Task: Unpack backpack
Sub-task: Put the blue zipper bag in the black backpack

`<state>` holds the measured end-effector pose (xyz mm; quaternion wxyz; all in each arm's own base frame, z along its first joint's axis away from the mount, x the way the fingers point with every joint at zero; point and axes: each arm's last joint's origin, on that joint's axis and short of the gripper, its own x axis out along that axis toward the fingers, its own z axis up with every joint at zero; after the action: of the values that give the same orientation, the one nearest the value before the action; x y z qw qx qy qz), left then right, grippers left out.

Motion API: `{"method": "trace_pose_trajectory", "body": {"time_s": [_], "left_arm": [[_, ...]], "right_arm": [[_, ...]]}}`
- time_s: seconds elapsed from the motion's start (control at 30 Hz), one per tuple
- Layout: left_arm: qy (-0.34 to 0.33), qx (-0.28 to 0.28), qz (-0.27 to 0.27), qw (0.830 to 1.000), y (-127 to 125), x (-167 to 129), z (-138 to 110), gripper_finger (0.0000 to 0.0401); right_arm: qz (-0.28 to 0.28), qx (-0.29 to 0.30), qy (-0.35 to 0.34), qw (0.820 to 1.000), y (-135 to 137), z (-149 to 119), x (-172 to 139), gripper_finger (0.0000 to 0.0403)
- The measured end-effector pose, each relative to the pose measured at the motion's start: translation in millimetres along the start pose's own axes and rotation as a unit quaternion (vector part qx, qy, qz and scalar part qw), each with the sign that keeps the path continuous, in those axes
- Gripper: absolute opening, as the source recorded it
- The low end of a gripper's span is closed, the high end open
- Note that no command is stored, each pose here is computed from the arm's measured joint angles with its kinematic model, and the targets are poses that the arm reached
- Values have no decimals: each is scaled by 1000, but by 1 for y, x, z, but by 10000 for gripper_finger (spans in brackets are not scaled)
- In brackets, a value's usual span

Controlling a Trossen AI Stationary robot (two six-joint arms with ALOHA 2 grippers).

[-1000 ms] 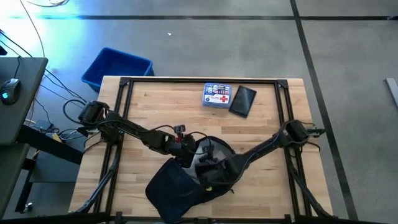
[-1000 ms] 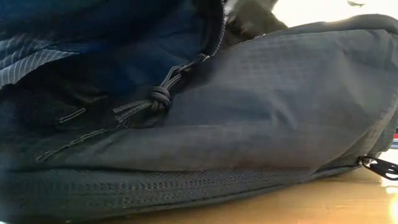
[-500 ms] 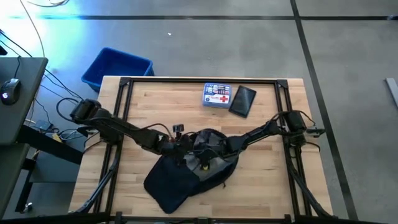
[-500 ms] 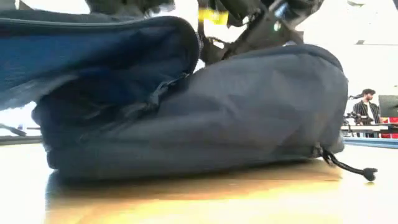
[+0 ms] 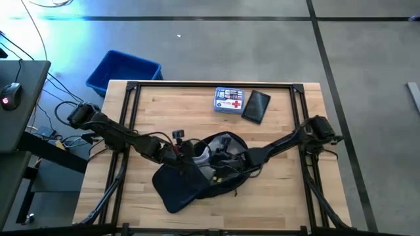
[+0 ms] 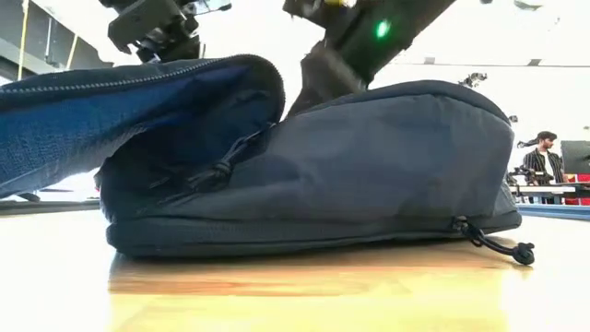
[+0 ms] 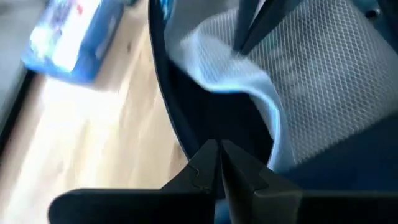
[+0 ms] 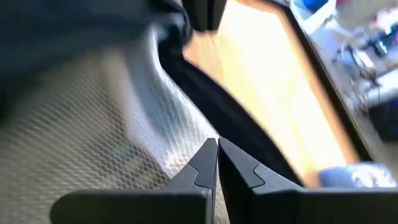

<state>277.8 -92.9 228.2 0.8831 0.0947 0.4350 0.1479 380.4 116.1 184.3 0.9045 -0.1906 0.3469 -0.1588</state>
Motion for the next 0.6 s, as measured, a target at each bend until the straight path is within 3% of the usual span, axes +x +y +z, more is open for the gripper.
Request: {"method": "trace_pose_trajectory", "body": {"time_s": [0.1, 0.27, 0.43, 0.6], "left_arm": [[30, -21, -35, 999, 1, -9, -6, 0], [91, -49, -90, 991, 10, -24, -16, 13], [141, -81, -105, 981, 24, -25, -34, 64], [170, -104, -91, 976, 42, -8, -57, 137]], "right_arm": [[54, -25, -35, 998, 0, 10, -9, 0], [109, -25, -65, 992, -17, 17, 6, 0], [146, 8, -59, 988, -33, 16, 19, 0], [174, 9, -55, 983, -33, 14, 20, 0]]}}
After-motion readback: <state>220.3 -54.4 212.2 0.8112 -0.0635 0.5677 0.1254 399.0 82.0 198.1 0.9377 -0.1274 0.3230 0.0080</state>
